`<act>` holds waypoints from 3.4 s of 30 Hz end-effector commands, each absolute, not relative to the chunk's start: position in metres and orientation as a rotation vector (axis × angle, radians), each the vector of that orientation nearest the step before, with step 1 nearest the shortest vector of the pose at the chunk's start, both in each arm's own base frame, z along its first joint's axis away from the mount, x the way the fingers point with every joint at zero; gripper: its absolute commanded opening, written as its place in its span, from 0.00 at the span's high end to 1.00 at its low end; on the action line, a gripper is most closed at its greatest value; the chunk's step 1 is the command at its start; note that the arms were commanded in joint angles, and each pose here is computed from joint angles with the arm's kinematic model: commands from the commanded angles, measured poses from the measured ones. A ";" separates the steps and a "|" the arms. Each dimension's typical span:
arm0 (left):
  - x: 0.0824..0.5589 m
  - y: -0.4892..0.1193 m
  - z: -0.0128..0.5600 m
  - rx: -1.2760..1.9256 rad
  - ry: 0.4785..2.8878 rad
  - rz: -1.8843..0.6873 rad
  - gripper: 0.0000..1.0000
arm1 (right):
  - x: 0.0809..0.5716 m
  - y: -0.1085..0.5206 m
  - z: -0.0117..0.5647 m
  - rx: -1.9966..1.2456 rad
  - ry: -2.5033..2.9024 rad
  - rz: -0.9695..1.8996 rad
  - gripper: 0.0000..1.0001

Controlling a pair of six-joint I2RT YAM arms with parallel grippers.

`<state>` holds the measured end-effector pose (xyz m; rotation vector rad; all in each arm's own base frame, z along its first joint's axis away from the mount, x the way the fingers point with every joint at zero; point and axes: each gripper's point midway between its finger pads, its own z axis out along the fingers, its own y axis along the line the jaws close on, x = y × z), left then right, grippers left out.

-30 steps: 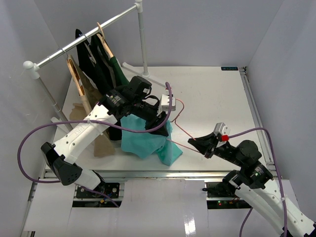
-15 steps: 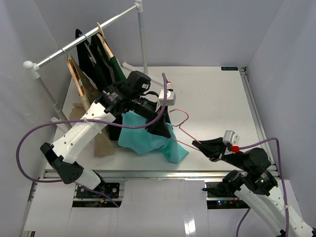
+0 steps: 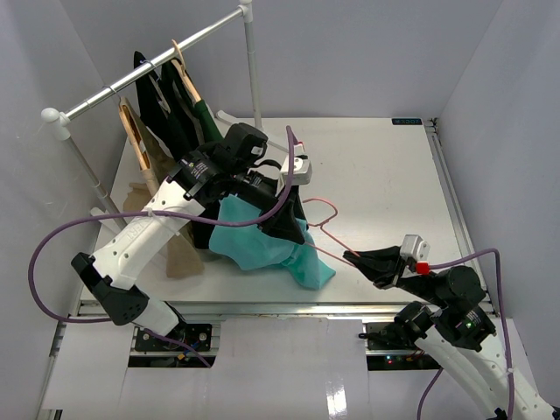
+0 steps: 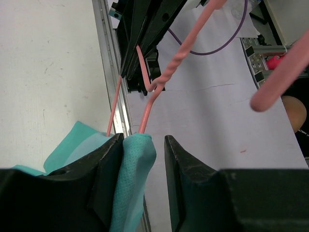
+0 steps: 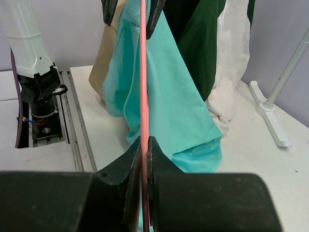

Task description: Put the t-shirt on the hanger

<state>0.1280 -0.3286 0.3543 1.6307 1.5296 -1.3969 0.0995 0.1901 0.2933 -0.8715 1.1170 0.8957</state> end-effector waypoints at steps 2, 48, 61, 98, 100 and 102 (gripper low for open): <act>0.139 -0.330 0.348 1.590 1.594 -1.354 1.00 | 0.086 0.174 0.367 -0.787 0.884 0.860 0.92; 0.138 -0.310 0.400 1.607 1.393 -1.162 0.25 | 0.076 0.178 0.348 -0.817 0.950 0.944 0.92; 0.137 -0.310 0.400 1.600 1.322 -1.152 0.11 | 0.084 0.187 0.317 -0.793 1.034 1.002 0.92; 0.142 -0.310 0.367 1.695 1.437 -1.155 0.95 | 0.086 0.187 0.323 -0.792 1.016 0.986 0.92; 0.145 -0.314 0.370 1.681 1.441 -1.171 0.82 | 0.085 0.190 0.326 -0.810 1.010 0.999 0.92; 0.148 -0.319 0.367 1.673 1.474 -1.186 0.74 | 0.085 0.194 0.325 -0.826 1.012 1.011 0.92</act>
